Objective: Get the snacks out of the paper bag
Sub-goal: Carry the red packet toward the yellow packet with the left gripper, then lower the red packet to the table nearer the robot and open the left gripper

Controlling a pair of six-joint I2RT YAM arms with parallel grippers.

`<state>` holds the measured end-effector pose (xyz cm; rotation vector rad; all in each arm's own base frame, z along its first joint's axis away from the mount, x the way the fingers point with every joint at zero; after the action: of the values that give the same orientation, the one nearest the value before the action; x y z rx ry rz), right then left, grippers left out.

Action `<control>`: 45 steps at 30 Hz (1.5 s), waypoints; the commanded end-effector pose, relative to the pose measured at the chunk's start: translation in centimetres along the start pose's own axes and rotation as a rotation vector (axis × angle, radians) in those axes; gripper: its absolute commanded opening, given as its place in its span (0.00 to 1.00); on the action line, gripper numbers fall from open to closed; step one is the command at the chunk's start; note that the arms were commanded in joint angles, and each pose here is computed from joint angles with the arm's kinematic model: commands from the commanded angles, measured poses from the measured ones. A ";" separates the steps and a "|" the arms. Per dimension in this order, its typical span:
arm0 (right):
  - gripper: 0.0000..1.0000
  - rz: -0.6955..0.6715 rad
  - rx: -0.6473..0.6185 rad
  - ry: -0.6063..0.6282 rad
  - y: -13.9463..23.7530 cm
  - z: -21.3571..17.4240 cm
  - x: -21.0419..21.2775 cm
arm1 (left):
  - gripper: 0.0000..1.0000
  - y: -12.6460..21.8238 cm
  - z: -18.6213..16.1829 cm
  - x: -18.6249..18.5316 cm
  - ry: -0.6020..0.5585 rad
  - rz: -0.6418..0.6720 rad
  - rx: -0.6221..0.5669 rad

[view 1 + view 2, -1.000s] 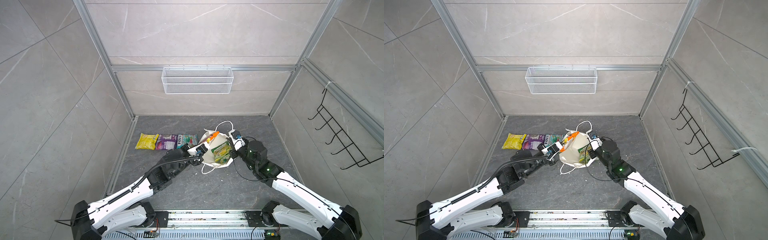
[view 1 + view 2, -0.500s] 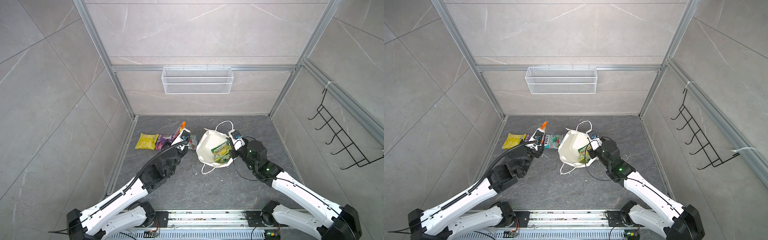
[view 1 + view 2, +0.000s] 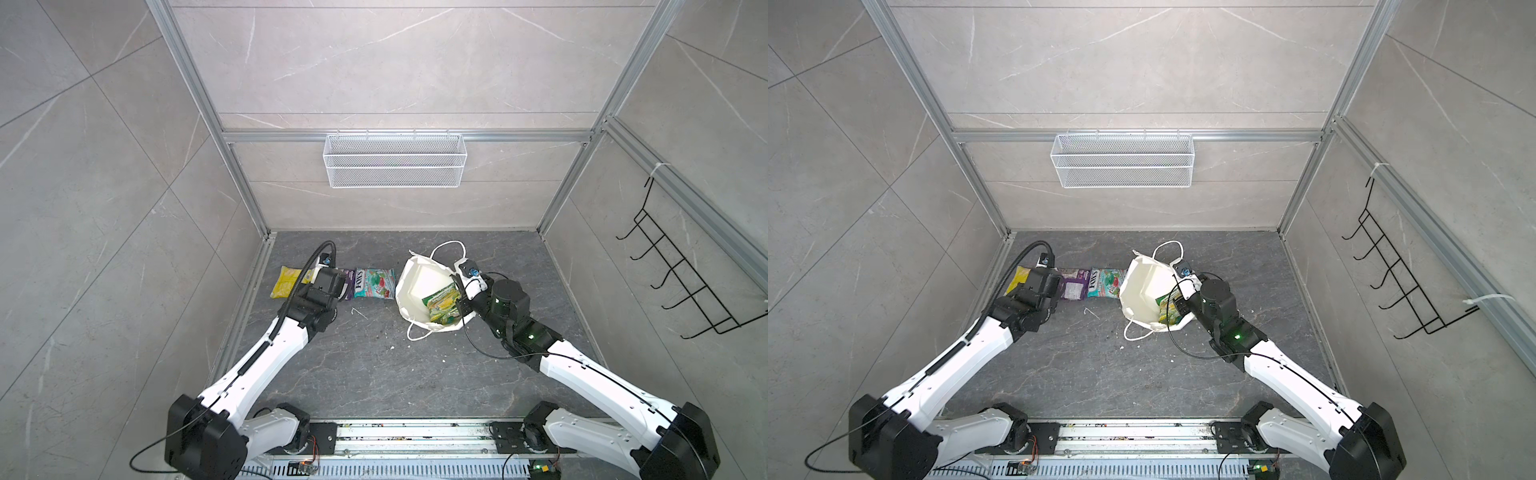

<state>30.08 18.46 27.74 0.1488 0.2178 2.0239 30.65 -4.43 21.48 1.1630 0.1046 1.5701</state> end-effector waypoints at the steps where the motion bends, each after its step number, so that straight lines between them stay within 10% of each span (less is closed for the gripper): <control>1: 0.00 0.000 -0.041 -0.013 0.3 1.0 -0.1 | 0.00 -2.0 -2.0 -0.1 0.023 -0.016 0.113; 18: 0.00 -0.013 -0.048 -0.003 0.7 1.0 -0.4 | 0.00 -9.7 -5.9 -1.9 -0.190 0.037 0.336; 45: 0.00 -0.024 -0.045 0.006 0.6 0.7 -0.6 | 0.02 -14.5 -5.6 -3.1 -0.318 0.067 0.376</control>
<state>29.83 17.96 28.17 0.1292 0.1988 2.0149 35.62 1.06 6.84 1.7253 0.1843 1.4101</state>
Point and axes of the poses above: each gripper's point midway between its finger pads, its own y axis back along the fingers, its own x axis along the line the jaws close on, z = x × y, the point moved 3 cm from there along y, back along the fingers, and after that the axes turned 15 degrees about -y, right-handed, at the moved point
